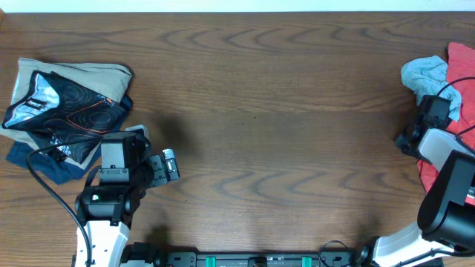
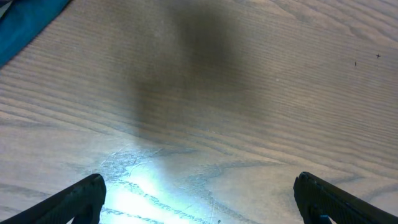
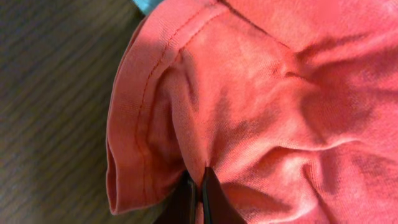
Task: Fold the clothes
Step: 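Reach the right gripper to the red-orange shirt pile and grasp it, then pull the red-orange shirt leftward onto the table with the right gripper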
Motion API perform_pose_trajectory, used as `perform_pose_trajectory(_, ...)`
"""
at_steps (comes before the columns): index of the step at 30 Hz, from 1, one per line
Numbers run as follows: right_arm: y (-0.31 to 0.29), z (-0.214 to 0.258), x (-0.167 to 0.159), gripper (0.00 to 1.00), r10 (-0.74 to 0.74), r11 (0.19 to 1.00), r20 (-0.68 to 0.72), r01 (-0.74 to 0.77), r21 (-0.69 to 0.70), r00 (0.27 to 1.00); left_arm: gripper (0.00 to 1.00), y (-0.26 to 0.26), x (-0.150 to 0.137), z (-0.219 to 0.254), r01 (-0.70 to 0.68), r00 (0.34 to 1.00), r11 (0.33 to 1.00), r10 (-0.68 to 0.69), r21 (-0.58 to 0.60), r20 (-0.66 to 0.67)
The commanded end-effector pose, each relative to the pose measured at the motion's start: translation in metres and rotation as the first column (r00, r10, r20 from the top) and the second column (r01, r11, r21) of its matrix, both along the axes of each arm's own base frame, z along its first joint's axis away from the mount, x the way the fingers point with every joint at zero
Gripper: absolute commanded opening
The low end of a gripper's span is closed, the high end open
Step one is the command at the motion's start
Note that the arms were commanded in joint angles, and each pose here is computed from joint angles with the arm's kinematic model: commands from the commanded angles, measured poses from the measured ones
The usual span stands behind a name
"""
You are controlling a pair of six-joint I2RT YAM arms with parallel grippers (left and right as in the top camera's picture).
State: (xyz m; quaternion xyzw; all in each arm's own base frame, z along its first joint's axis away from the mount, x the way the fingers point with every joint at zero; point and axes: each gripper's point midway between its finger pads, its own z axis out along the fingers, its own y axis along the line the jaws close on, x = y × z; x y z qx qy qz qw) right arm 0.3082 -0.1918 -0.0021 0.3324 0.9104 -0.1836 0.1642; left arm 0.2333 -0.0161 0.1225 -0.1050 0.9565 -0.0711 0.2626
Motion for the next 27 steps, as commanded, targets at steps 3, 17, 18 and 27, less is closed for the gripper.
perform_pose_trajectory(3, 0.0, 0.054, 0.019, 0.01, 0.02, 1.0, 0.105, -0.022, 0.018, 0.994, 0.98, -0.001, 0.004, 0.008, -0.005, 1.0, 1.0, 0.005, -0.01, 0.019)
perform_pose_trajectory(17, 0.022, 0.237, 0.024, 0.01, 0.215, 0.975, 0.41, -0.215, -0.047, 0.886, 0.98, -0.001, 0.004, 0.008, -0.005, 1.0, 1.0, 0.005, -0.01, 0.019)
perform_pose_trajectory(18, 0.033, 0.245, 0.028, 0.01, 0.269, 0.959, 0.443, -0.282, -0.037, 0.855, 0.98, -0.001, 0.004, 0.008, -0.005, 1.0, 1.0, 0.005, -0.01, 0.018)
perform_pose_trajectory(27, 0.261, 0.431, -0.034, 0.07, 0.455, 0.054, 0.845, -0.938, -0.342, -0.282, 0.98, -0.001, 0.004, 0.007, -0.005, 1.0, 1.0, 0.005, -0.01, 0.015)
